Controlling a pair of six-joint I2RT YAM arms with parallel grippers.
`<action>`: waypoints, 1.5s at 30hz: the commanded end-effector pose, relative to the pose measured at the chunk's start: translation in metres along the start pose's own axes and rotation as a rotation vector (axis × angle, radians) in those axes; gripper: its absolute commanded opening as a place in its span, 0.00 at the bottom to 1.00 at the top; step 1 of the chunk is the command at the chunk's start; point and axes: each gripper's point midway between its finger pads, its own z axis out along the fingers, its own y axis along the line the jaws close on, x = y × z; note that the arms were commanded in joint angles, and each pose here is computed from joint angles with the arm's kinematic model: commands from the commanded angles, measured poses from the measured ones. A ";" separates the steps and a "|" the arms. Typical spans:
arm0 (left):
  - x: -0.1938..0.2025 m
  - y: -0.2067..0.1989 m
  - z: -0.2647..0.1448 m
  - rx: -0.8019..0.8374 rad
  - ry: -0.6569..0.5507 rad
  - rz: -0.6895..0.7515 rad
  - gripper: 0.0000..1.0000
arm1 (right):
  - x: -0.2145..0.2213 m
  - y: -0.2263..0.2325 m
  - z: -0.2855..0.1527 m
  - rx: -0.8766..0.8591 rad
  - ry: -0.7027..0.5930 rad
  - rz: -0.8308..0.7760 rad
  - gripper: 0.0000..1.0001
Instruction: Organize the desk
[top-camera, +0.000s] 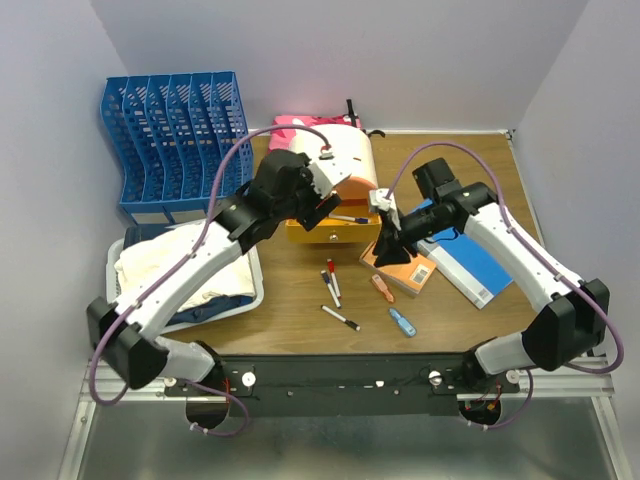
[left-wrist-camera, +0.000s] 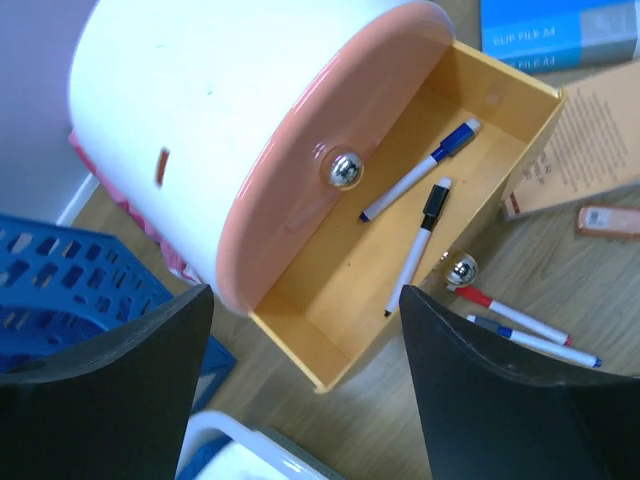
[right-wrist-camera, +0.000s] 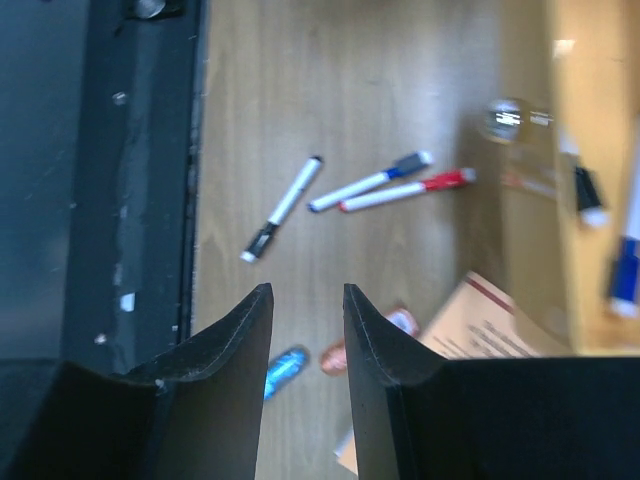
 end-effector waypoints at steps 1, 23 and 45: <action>-0.017 0.025 -0.043 -0.192 -0.172 -0.189 0.92 | 0.015 0.030 0.031 -0.114 0.074 -0.013 0.43; 0.102 0.010 -0.128 -0.449 -0.249 -0.713 0.99 | 0.085 0.048 0.151 0.085 0.447 -0.087 0.52; 0.124 0.005 -0.139 -0.486 -0.236 -0.824 0.99 | 0.145 0.047 0.175 0.160 0.620 -0.126 0.08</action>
